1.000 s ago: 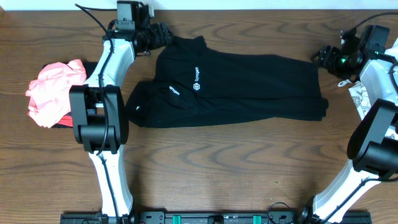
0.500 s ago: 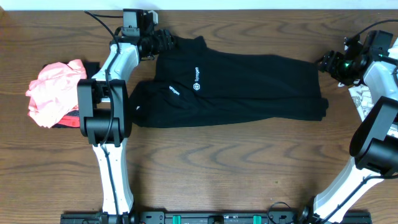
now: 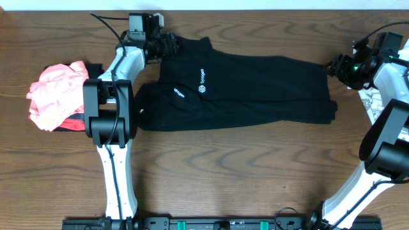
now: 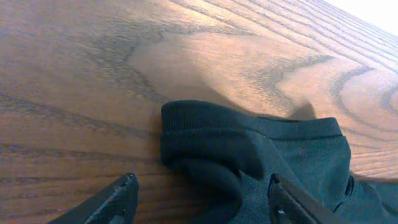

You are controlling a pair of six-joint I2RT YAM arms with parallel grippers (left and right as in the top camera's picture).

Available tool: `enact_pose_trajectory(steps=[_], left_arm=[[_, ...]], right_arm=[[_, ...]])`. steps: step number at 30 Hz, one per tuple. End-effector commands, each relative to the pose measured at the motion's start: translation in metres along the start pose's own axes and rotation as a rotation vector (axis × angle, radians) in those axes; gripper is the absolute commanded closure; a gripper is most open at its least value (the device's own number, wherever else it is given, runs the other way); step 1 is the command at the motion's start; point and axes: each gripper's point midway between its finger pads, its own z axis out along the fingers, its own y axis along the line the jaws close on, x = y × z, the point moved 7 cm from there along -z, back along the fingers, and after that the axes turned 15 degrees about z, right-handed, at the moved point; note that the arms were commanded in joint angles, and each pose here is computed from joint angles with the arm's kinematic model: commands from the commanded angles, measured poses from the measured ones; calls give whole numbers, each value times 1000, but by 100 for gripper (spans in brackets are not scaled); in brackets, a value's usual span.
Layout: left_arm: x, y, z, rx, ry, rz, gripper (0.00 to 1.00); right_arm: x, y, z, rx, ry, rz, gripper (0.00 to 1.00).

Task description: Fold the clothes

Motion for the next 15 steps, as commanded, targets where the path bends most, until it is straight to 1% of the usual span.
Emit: enact_pose_trajectory(steps=[1,5,7,9,12,13,15], left_arm=[[6,-2,11,4,18,28,33],[14,-10,21,15,40,35,34],[14,-14,22,20,42,41,38],[12,-15,22,21,36,43,50],[12,-11,19,16,37,36,77],[12,-9,18,13,38,32,81],[10,-5,14,7,39,23,81]], right_arm=[[-1,8,0,-16,-1,-21,34],[1,11,1,-17,4,-28,37],[1,12,2,-18,5,-31,40],[1,12,2,-18,3,-33,44],[0,9,2,16,-12,-33,51],[-1,7,2,30,-17,-32,53],[-1,6,2,44,-23,-32,53]])
